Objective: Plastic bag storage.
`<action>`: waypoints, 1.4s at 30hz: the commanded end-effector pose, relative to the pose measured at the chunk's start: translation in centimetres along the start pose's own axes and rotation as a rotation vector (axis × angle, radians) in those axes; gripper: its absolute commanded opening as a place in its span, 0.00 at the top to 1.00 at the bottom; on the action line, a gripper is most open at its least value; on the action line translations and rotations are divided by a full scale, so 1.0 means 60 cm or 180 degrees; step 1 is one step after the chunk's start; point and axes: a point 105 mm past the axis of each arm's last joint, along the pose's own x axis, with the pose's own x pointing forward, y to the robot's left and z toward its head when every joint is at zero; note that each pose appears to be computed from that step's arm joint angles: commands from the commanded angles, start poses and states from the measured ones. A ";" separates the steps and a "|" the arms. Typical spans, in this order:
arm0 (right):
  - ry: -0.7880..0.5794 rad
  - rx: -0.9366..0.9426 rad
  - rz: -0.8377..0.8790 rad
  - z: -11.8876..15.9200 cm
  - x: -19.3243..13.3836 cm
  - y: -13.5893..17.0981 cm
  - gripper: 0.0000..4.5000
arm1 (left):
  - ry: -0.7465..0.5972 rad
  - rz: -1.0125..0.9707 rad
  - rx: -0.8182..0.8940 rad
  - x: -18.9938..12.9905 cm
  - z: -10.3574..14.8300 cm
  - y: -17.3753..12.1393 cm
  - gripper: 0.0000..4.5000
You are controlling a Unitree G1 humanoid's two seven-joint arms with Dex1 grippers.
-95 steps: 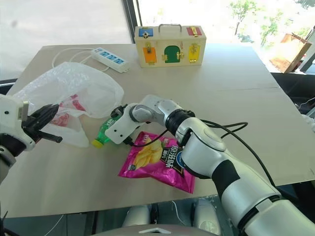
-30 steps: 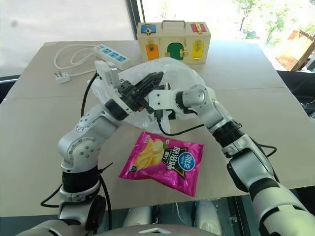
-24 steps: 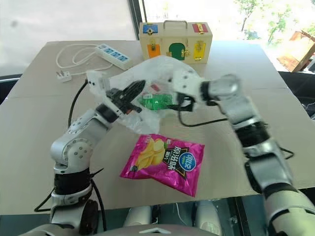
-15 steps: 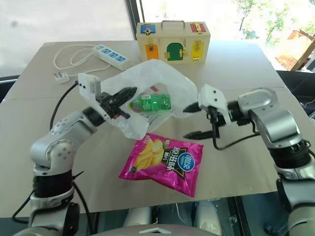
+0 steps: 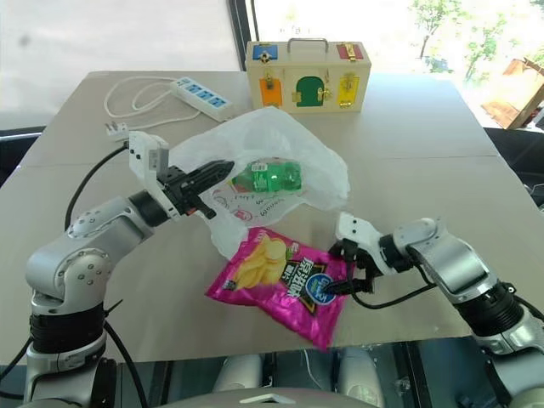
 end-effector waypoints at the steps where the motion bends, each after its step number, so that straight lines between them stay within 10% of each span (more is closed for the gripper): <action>1: 0.0310 0.0035 0.0353 -0.034 0.028 0.035 0.01 | -0.0113 -0.0016 0.0132 -0.005 0.023 -0.006 1.00; 12: 0.0275 0.0130 0.0234 -0.032 0.036 0.023 0.98 | -0.0106 0.0078 0.0155 -0.009 0.023 -0.003 1.00; 42: -0.1648 -0.0167 0.0734 0.144 -0.168 0.081 0.98 | 0.0040 -0.0049 0.0255 -0.019 0.021 0.013 1.00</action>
